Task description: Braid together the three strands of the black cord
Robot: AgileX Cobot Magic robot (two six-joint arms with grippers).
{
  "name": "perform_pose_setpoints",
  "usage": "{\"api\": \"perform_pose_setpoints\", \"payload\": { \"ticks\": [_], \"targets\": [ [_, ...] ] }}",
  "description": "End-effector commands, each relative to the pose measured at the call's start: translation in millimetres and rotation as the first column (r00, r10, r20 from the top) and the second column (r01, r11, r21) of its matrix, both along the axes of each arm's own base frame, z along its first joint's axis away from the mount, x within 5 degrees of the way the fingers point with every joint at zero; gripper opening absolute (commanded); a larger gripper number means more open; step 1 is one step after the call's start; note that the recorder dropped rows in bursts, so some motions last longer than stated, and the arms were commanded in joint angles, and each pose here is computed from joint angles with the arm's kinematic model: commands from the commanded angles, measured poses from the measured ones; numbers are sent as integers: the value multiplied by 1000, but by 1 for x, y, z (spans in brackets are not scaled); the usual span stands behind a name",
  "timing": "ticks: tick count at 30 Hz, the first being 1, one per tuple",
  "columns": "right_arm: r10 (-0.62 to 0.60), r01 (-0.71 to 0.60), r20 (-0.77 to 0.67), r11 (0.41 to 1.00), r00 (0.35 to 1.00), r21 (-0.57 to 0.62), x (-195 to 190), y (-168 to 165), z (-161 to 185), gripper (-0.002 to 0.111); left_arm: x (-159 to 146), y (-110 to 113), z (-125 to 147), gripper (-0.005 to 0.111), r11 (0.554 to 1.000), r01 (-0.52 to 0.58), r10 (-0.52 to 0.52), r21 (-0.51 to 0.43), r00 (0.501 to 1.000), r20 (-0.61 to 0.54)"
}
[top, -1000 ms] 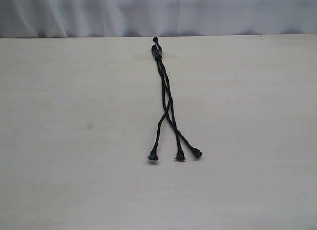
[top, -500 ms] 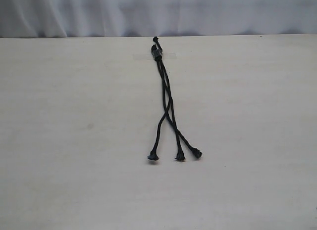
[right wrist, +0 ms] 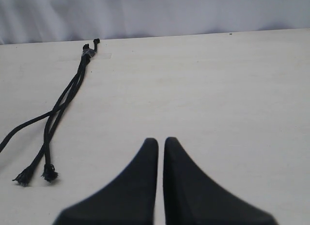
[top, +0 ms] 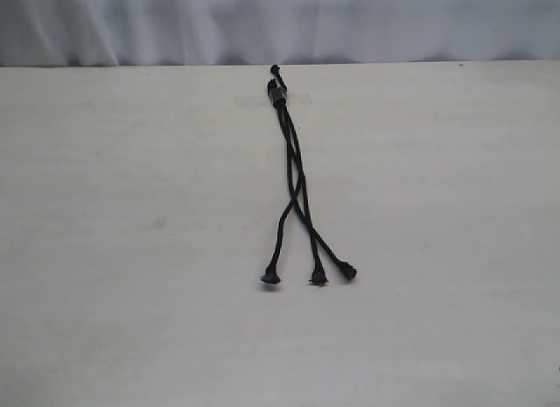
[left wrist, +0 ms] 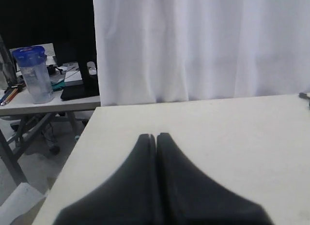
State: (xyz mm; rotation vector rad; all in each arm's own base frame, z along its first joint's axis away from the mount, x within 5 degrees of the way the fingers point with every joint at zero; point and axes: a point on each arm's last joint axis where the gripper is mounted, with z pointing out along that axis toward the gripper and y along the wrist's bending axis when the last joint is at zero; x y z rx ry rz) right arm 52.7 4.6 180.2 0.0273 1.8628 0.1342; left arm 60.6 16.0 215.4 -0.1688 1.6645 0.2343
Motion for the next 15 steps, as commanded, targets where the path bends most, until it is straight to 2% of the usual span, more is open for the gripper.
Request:
{"api": "perform_pose_setpoints", "payload": {
  "ticks": [1, 2, 7, 15],
  "targets": [
    [5, -5, 19, 1000, 1000, -17, 0, 0, 1, 4, -6, -1, -15, 0, 1000, -4, 4, 3, 999, 38],
    [5, -5, 19, 1000, 1000, -17, 0, 0, 1, 4, -6, -1, -15, 0, 1000, -4, 4, 4, 999, 41],
    [5, -5, 19, 1000, 1000, -17, 0, 0, 1, 4, -9, -2, -32, 0, 999, -12, 6, -43, 990, -144],
    [5, -5, 19, 1000, 1000, -17, 0, 0, 1, 4, -9, -2, -33, 0, 999, -13, 6, -44, 988, -155]
  ]
}}
